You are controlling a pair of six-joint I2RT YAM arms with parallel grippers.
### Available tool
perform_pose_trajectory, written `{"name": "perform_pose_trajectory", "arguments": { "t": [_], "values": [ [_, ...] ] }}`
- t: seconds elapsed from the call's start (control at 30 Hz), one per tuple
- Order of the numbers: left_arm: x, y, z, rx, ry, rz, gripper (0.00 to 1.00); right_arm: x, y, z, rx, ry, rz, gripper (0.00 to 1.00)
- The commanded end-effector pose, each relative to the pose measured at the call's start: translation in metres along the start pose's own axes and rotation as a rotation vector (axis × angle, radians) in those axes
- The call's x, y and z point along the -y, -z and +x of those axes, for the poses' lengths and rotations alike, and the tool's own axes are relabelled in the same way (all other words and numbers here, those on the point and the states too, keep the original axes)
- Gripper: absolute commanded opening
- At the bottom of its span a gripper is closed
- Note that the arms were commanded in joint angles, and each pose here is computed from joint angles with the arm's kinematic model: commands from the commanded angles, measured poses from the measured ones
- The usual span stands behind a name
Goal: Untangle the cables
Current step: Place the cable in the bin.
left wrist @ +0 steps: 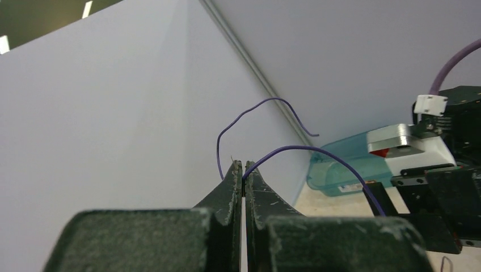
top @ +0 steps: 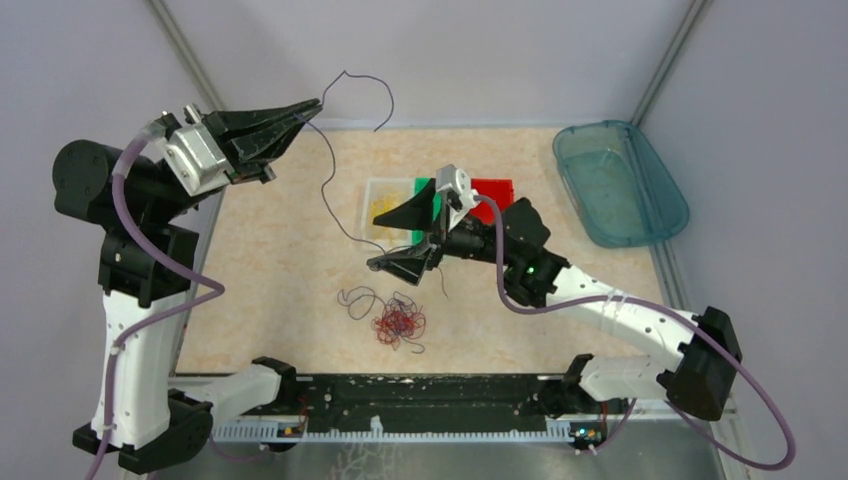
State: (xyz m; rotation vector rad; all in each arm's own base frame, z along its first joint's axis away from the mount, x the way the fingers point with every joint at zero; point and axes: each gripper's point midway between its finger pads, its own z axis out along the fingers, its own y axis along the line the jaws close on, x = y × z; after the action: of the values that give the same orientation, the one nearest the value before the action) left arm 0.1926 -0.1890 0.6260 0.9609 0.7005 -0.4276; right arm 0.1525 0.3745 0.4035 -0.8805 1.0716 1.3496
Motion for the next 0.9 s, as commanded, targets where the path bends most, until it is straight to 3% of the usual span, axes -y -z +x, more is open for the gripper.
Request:
{"name": "perform_pose_trajectory", "arguments": {
  "t": [0.0, 0.07, 0.17, 0.4, 0.7, 0.87],
  "values": [
    [0.024, 0.004, -0.005, 0.013, 0.081, 0.096, 0.00, -0.023, -0.004, -0.001, -0.030, -0.030, -0.137, 0.74],
    [0.025, 0.005, -0.002, 0.007, 0.081, 0.097, 0.00, -0.020, -0.005, 0.003, -0.052, -0.052, -0.124, 0.66],
    [0.025, 0.005, 0.002, 0.000, 0.080, 0.093, 0.00, -0.018, -0.003, 0.007, -0.057, -0.052, -0.106, 0.63],
    [0.029, 0.006, -0.001, 0.013, 0.096, 0.112, 0.00, 0.013, 0.021, 0.026, -0.084, 0.079, 0.028, 0.77],
    [0.030, 0.007, 0.002, 0.009, 0.097, 0.101, 0.00, -0.024, -0.002, -0.003, 0.023, 0.025, -0.171, 0.74],
    [0.029, 0.007, 0.003, 0.007, 0.098, 0.096, 0.00, -0.033, -0.015, 0.000, 0.021, 0.051, -0.193, 0.69]
  ]
}}
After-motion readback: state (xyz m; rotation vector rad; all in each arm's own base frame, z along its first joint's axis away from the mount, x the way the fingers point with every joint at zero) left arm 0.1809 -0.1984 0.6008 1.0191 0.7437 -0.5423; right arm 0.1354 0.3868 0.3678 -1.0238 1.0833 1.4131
